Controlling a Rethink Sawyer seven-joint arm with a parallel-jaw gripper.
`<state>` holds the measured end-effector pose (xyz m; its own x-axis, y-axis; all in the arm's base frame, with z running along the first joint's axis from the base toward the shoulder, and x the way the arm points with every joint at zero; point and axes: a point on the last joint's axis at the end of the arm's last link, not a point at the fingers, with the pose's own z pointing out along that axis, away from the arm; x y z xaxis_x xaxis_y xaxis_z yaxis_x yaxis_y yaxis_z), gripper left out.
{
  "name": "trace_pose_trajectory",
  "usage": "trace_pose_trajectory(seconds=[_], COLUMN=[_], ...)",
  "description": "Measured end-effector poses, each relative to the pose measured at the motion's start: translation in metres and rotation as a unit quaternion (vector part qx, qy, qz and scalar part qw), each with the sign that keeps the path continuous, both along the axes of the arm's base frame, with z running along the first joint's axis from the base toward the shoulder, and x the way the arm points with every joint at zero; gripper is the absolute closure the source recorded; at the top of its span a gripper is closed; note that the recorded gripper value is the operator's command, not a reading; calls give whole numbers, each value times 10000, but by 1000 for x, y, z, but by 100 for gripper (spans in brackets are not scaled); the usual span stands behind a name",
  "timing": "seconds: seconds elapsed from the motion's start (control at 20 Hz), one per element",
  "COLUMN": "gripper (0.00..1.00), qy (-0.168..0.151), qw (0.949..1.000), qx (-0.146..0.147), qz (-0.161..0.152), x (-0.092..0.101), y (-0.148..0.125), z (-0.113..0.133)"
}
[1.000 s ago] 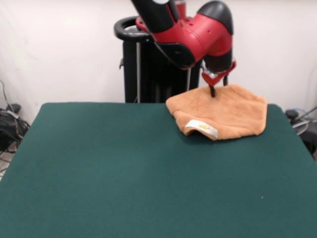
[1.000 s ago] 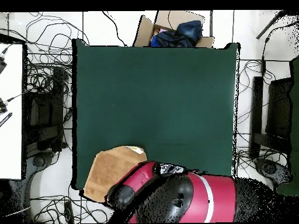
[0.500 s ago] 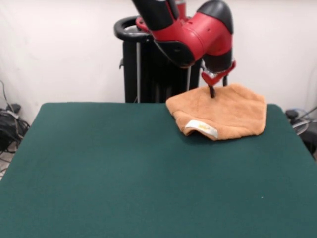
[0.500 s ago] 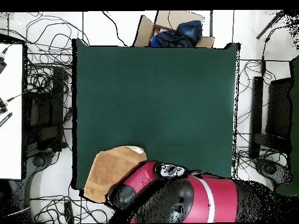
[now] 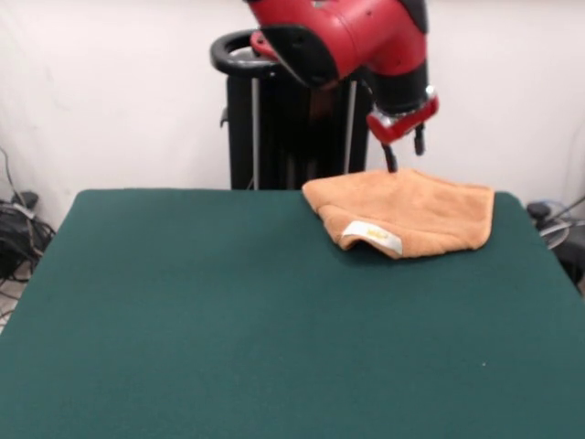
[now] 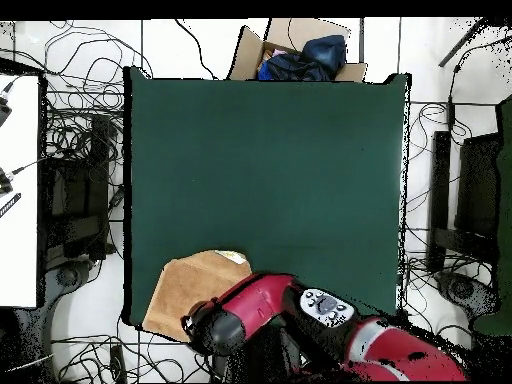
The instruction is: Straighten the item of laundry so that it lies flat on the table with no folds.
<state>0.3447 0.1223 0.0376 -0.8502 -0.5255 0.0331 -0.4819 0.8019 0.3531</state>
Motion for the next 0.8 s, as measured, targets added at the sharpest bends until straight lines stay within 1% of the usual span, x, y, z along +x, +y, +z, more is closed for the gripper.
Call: trace_pose_trajectory(seconds=[0.1,0.15,0.4,0.5,0.6,0.8], gripper=[0,0,0,0,0,0], qy=[-3,51,196,189,114,-6], qw=[9998,9993,9979,9978,9982,9989], qx=[-17,-36,-103,-144,-228,-285], qz=[-196,-367,-611,-615,-537,-365], x=[12,21,37,41,45,50], y=[-4,-7,-15,-17,-20,-21], z=[13,27,54,60,64,65])
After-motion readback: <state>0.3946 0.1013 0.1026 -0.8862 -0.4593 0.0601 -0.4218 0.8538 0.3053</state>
